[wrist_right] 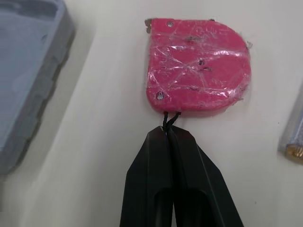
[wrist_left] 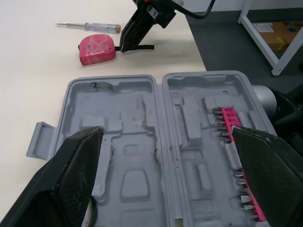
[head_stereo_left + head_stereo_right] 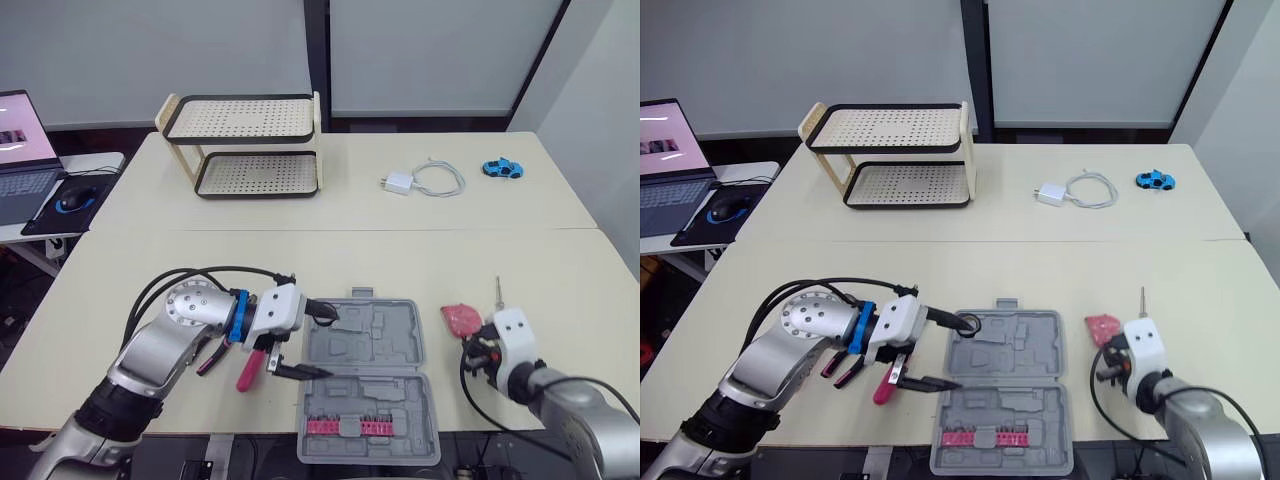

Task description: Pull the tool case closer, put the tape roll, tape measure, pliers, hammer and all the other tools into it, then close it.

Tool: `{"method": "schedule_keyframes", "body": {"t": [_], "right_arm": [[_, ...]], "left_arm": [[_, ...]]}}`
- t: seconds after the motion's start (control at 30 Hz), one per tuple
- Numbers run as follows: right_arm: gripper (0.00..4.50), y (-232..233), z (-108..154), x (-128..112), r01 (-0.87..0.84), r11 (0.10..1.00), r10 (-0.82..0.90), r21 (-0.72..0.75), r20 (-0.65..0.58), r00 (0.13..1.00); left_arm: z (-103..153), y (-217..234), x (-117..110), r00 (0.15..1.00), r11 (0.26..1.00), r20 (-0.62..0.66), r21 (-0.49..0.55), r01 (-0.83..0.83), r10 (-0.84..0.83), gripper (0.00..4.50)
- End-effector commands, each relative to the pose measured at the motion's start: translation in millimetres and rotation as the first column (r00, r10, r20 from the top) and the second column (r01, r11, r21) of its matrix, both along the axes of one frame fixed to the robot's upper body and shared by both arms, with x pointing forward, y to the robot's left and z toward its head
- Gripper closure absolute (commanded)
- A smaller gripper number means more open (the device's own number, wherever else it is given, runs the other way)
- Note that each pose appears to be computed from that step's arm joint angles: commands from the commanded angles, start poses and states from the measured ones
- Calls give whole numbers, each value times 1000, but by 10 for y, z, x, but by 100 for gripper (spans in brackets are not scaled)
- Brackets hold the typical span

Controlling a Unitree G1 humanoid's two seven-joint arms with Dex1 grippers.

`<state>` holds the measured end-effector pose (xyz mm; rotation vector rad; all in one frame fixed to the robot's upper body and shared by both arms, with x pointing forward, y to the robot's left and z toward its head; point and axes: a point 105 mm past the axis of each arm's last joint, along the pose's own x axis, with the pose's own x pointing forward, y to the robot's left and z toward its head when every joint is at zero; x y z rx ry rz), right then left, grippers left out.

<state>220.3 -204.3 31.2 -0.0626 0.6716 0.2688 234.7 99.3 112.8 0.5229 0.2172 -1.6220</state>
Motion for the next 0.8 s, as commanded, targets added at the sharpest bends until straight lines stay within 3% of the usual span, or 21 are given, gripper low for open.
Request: {"method": "schedule_keyframes", "body": {"t": [0.03,0.4,0.8], "right_arm": [[443,84,93,-151,-16,1000,16,16,4,1000],[443,165,7,-560,-4,999,8,47,-97,995],[443,236,-46,-708,-19,998,29,64,-147,989]], "left_arm": [[72,-33,-97,998,998,12,-5,57,-57,0],[90,-72,-225,994,994,-18,-28,107,-108,0],[61,-80,-242,993,993,-19,-21,118,-118,0]]}}
